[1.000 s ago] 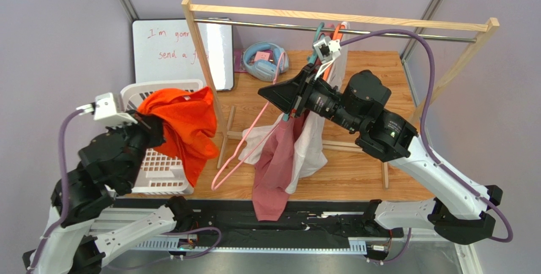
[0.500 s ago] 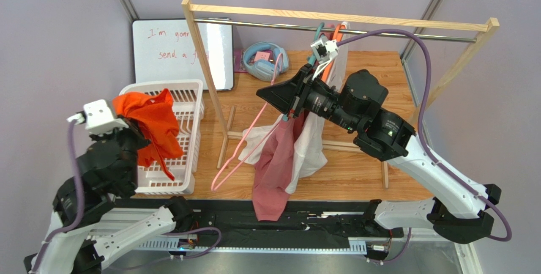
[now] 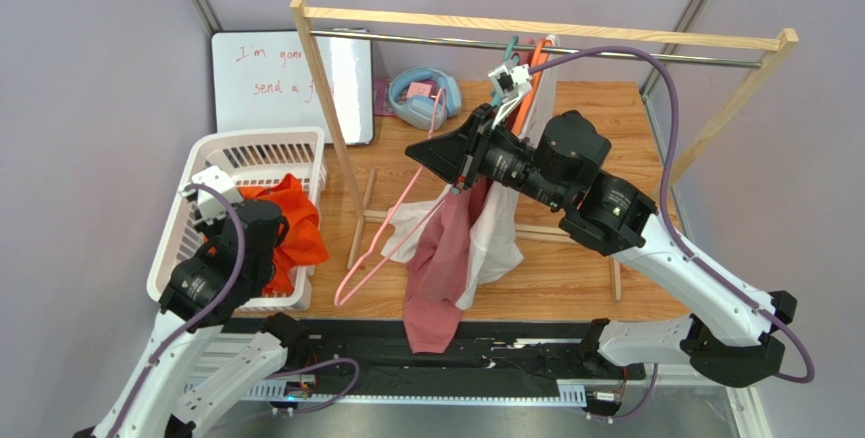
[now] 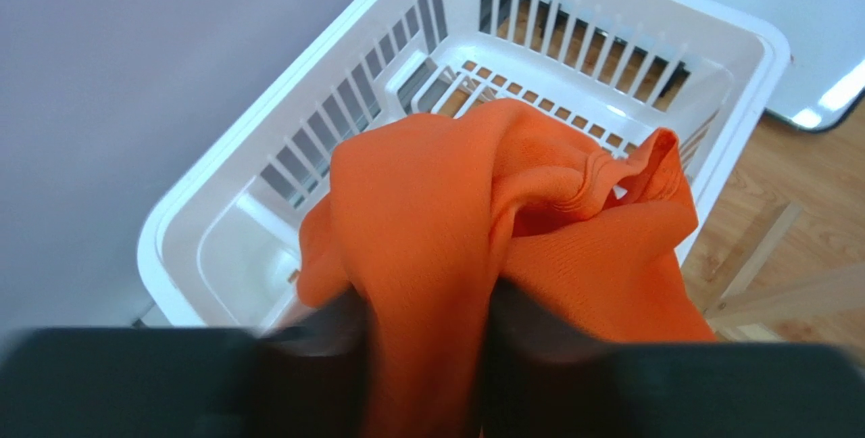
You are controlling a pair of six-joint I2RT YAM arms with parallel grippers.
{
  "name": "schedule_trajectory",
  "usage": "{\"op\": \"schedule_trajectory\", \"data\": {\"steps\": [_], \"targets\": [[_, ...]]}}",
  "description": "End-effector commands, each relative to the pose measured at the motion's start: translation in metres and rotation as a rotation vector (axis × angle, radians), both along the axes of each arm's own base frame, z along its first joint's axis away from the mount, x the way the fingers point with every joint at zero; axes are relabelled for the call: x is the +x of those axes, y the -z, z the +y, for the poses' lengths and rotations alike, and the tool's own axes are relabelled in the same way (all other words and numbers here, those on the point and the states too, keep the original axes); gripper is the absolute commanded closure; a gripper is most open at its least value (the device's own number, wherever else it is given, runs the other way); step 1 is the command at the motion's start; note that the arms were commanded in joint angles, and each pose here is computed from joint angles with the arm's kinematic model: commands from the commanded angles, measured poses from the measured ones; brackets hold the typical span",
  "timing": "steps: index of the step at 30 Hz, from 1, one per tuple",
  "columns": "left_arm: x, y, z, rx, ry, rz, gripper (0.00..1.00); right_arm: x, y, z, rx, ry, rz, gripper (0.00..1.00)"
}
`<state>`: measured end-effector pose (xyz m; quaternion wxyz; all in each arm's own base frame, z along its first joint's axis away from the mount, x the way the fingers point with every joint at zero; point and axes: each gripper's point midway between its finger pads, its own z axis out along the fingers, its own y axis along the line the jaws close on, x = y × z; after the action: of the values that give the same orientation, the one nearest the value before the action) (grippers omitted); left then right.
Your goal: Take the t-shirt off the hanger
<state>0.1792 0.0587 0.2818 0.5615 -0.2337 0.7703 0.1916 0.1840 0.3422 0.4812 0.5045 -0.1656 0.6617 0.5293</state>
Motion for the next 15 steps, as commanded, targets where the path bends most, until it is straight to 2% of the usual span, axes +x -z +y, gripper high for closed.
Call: {"op": "schedule_trajectory", "data": {"steps": [1, 2, 3, 8, 11, 13, 14, 15], "targets": [[0.004, -0.006, -0.003, -0.088, -0.005, -0.026, 0.29, 0.0, -0.008, 0.004, 0.024, -0.021, -0.022, 1.0], [0.004, -0.015, -0.005, -0.103, 0.012, -0.04, 0.11, 0.0, -0.006, 0.006, 0.018, -0.025, -0.021, 1.0], [0.005, -0.017, -0.012, -0.119, 0.057, -0.029, 0.01, 0.0, -0.004, 0.008, 0.009, -0.031, -0.022, 1.0], [-0.009, -0.047, -0.023, -0.206, 0.163, -0.051, 0.01, -0.002, -0.004, 0.021, -0.008, -0.086, -0.03, 1.0], [-0.017, -0.067, -0.043, -0.269, 0.327, -0.101, 0.02, -0.003, 0.002, 0.028, -0.038, -0.116, -0.042, 1.0], [-0.025, -0.09, -0.078, -0.345, 0.566, -0.194, 0.09, -0.004, 0.0, 0.031, -0.052, -0.138, -0.071, 1.0], [-0.032, -0.095, -0.106, -0.397, 0.735, -0.206, 0.1, -0.005, 0.001, 0.033, -0.061, -0.15, -0.08, 1.0], [-0.041, -0.114, -0.118, -0.428, 0.829, -0.294, 0.1, -0.004, 0.003, 0.035, -0.069, -0.156, -0.089, 1.0]]}}
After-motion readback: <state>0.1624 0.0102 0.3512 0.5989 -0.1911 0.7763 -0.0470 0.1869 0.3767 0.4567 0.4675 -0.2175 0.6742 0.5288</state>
